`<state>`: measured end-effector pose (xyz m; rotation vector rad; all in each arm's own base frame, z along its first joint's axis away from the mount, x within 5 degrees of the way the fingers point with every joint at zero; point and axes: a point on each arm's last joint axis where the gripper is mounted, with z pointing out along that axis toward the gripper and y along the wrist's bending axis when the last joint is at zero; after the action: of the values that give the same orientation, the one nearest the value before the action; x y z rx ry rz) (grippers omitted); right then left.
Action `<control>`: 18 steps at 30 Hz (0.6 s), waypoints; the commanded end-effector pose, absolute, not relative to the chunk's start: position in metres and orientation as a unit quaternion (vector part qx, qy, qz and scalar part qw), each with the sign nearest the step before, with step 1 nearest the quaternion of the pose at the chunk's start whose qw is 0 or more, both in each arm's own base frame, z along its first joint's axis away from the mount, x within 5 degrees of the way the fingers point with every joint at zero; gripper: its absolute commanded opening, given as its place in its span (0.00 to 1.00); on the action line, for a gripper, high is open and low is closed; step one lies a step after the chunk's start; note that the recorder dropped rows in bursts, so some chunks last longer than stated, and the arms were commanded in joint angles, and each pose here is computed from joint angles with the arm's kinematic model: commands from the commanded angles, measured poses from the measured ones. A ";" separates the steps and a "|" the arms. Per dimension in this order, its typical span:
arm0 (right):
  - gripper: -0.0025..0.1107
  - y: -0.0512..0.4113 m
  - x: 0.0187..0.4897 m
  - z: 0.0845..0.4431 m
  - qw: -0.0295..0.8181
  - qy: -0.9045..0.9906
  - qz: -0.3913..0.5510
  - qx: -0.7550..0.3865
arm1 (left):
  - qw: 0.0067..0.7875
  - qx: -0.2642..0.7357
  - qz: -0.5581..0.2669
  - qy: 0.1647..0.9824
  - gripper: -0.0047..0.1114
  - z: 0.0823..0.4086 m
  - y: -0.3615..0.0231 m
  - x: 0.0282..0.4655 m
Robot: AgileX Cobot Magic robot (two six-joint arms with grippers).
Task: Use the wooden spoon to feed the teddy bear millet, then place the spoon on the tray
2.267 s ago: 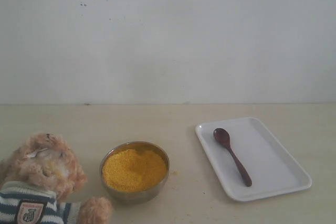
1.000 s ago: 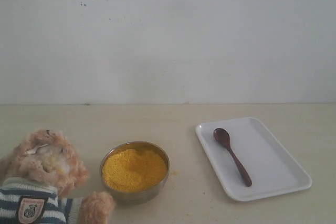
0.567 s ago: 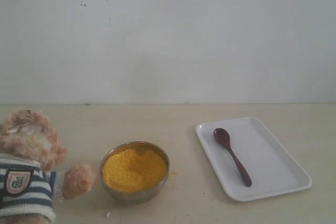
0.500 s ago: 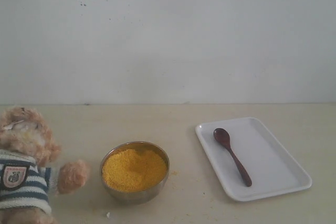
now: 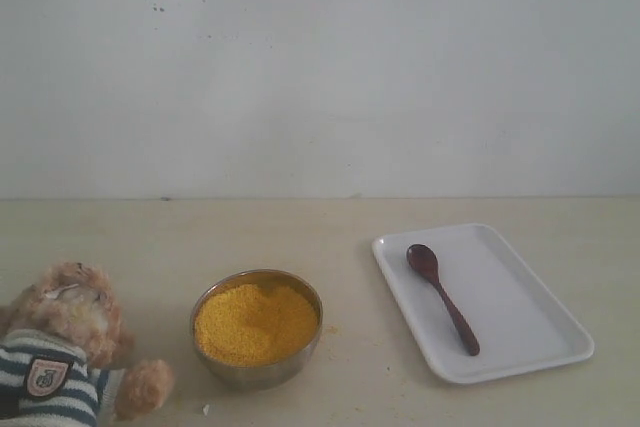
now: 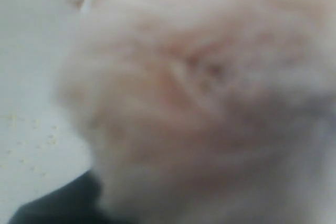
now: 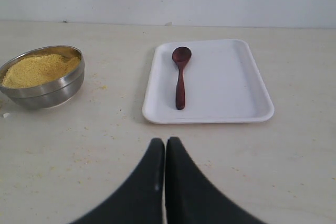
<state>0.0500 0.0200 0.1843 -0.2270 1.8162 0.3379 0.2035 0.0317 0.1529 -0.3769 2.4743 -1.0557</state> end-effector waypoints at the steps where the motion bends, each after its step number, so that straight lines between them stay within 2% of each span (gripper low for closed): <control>1: 0.02 0.019 0.050 0.184 0.601 0.780 0.143 -0.094 | 0.209 -0.140 -0.380 0.890 0.07 0.147 0.038 0.214; 4: 0.02 0.019 0.050 0.184 0.601 0.780 0.143 -0.094 | 0.208 -0.141 -0.380 0.890 0.14 0.145 0.041 0.220; 10: 0.02 0.019 0.050 0.184 0.601 0.780 0.143 -0.094 | 0.214 -0.147 -0.330 0.908 0.47 0.140 0.050 0.222; 12: 0.02 0.019 0.050 0.184 0.601 0.780 0.143 -0.094 | 0.215 -0.154 -0.324 0.909 0.54 0.140 0.051 0.222; 14: 0.02 0.019 0.050 0.184 0.601 0.780 0.143 -0.094 | 0.216 -0.156 -0.317 0.910 0.58 0.139 0.052 0.222; 18: 0.02 0.019 0.050 0.184 0.601 0.780 0.143 -0.094 | 0.219 -0.162 -0.303 0.913 0.58 0.138 0.054 0.223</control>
<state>0.0500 0.0200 0.1843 -0.2270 1.8162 0.3379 0.2209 0.0509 0.1372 -0.4349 2.5328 -0.8785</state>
